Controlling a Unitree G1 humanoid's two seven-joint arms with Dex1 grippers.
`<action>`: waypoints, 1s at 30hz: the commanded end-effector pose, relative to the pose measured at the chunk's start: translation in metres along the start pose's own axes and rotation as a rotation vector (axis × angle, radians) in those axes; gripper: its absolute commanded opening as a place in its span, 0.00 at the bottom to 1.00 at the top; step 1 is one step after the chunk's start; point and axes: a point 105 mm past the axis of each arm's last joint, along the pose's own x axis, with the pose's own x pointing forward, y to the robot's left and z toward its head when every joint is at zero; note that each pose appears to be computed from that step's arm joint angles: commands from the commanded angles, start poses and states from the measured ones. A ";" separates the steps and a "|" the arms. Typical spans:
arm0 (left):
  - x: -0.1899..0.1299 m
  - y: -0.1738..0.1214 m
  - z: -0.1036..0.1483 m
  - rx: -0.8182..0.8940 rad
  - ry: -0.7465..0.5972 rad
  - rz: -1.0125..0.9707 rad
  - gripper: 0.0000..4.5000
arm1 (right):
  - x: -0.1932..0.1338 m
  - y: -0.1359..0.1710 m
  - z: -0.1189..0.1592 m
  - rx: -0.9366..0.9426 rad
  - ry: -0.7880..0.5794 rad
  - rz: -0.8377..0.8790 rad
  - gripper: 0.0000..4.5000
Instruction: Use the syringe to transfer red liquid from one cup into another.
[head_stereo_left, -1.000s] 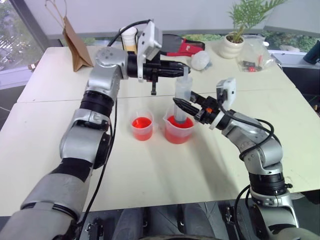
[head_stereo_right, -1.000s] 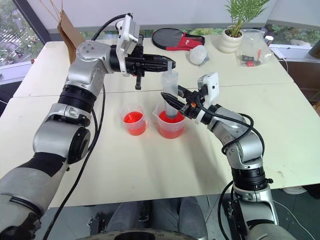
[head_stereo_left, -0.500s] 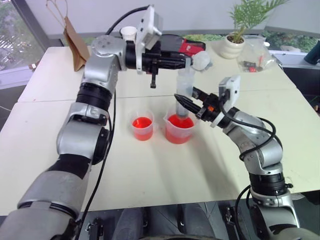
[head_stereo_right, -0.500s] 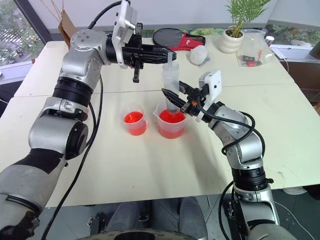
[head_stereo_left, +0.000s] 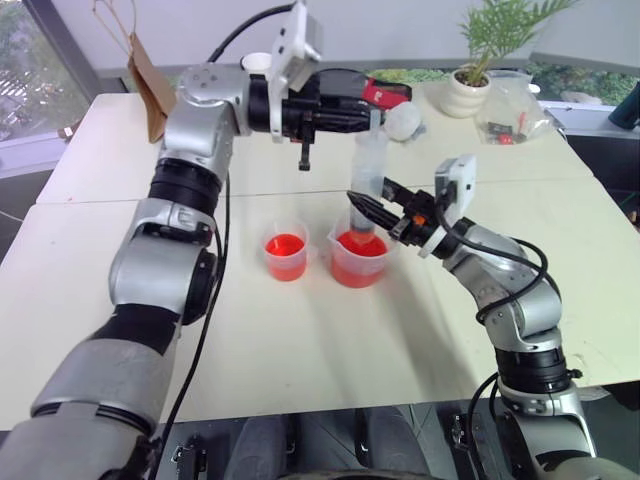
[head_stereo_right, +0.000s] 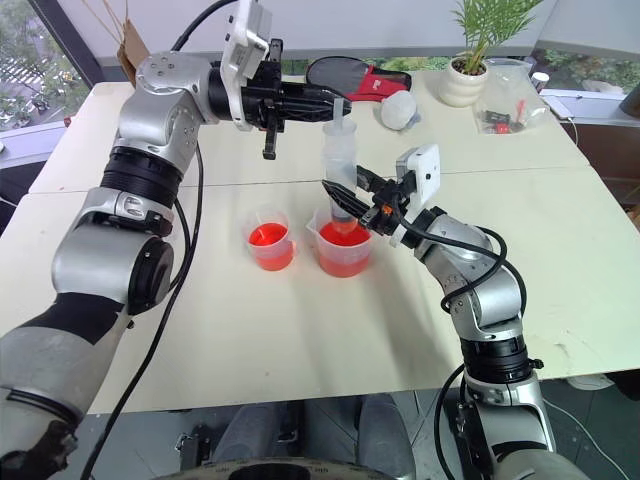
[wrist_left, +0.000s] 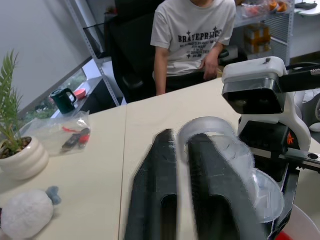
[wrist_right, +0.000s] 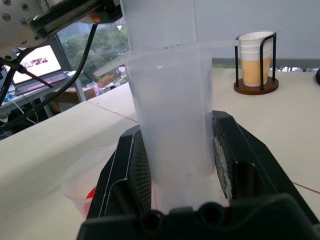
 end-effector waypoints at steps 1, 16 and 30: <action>-0.010 0.013 0.045 0.090 -0.106 0.067 0.53 | 0.004 0.010 0.001 0.007 0.003 0.050 0.30; -0.137 -0.040 -0.009 -0.279 0.109 0.289 0.64 | -0.003 -0.023 0.076 -0.009 -0.132 -0.010 0.30; -0.176 -0.055 -0.020 -0.280 0.117 0.602 0.64 | 0.072 0.034 0.082 0.174 -0.248 0.294 0.30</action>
